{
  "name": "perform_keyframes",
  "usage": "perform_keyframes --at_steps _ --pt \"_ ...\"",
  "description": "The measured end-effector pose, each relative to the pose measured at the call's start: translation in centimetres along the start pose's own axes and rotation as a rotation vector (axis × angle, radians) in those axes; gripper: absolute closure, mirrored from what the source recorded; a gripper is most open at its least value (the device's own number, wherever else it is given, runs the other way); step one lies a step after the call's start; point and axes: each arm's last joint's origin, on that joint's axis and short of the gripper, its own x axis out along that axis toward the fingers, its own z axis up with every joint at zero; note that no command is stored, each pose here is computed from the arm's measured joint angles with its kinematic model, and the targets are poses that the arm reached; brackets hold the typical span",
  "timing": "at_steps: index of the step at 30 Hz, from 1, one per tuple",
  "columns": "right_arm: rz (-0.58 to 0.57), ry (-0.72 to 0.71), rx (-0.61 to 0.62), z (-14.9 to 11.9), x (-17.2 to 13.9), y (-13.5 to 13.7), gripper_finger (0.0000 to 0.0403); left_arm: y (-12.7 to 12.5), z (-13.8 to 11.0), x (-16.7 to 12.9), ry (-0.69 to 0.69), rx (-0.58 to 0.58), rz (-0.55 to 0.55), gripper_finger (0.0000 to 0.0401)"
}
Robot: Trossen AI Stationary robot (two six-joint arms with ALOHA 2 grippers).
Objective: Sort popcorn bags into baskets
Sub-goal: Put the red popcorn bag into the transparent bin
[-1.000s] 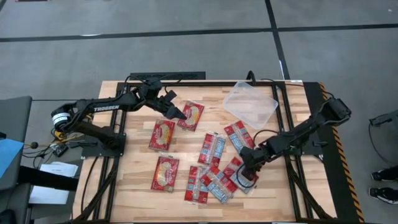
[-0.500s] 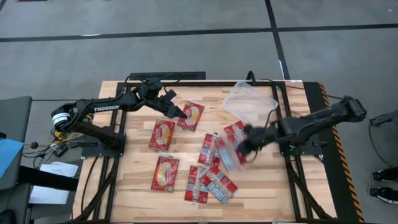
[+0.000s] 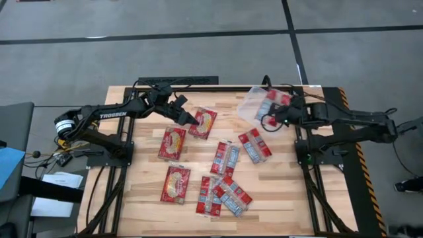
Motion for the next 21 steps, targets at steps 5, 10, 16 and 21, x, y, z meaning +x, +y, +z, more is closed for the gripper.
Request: perform_keyframes --at_steps 5,10,16,21 --pt "-0.117 -0.077 0.129 -0.4 -0.1 -1.2 0.0398 0.1 0.0 0.0 -0.014 0.019 0.016 0.0108" --pt "-0.230 -0.092 0.189 -1.4 0.1 -1.6 0.0391 0.1 0.0 0.0 -0.017 0.027 0.020 0.0108" --pt "-0.368 -0.114 0.146 -1.9 1.2 -1.4 0.0397 0.1 0.1 0.0 -0.021 0.038 0.024 0.0108" --pt "-0.412 -0.096 0.087 -1.4 2.4 -0.8 0.0394 0.1 0.1 0.0 -0.036 0.038 0.041 0.0108"
